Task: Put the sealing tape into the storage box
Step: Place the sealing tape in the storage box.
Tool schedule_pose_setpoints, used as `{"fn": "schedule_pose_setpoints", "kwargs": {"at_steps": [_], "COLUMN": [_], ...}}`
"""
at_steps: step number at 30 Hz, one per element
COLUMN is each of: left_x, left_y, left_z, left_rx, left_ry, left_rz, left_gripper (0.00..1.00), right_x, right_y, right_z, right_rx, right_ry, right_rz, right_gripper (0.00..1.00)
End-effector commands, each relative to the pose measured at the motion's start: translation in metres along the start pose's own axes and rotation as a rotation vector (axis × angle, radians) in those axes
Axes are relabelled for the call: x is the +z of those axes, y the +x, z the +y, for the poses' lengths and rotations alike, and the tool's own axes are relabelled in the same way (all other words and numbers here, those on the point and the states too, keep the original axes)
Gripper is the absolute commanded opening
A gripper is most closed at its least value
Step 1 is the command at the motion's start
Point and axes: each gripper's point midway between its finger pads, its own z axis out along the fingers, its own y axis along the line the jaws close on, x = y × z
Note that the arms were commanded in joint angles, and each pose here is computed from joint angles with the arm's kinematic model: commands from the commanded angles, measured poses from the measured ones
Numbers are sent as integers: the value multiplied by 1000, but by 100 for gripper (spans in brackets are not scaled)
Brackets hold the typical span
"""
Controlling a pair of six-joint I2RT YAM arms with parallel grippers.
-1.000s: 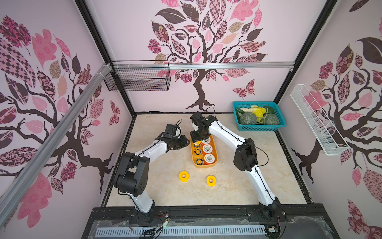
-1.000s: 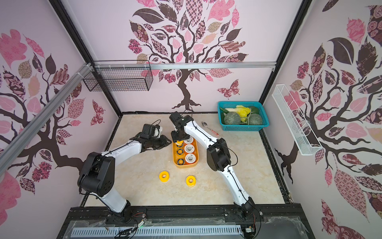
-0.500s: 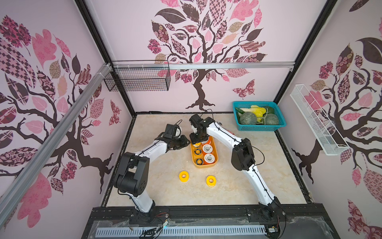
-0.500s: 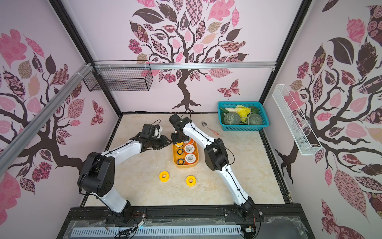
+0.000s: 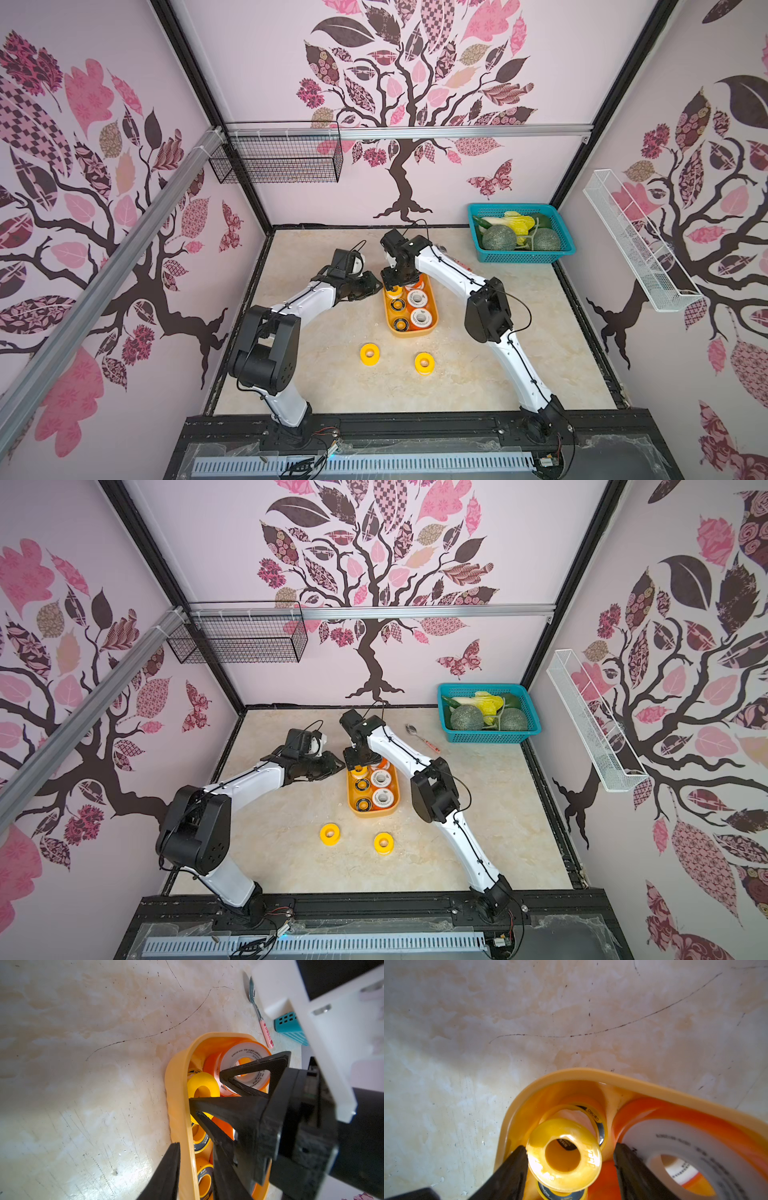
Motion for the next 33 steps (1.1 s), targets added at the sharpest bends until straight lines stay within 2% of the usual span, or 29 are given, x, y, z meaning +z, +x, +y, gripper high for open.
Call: {"fn": "schedule_pose_setpoints", "kwargs": {"at_steps": [1, 17, 25, 30, 33], "left_x": [4, 0, -30, -61, -79], "left_y": [3, 4, 11, 32, 51], "left_z": [4, 5, 20, 22, 22], "left_rx": [-7, -2, 49, 124, 138], "left_ry": [1, -16, -211, -342, -365], "left_rz": [16, 11, -18, -25, -17], "left_gripper": [31, 31, 32, 47, 54], "right_x": [-26, -92, -128, -145, -150], "right_y": [-13, -30, -26, -15, -6], "right_z": [4, 2, -10, -22, -36], "right_rx": [1, 23, 57, 105, 146], "right_ry": [1, -5, -76, -182, -227], "right_rz": [-59, -202, -281, -307, -311], "right_gripper": [72, 74, 74, 74, 74]}}
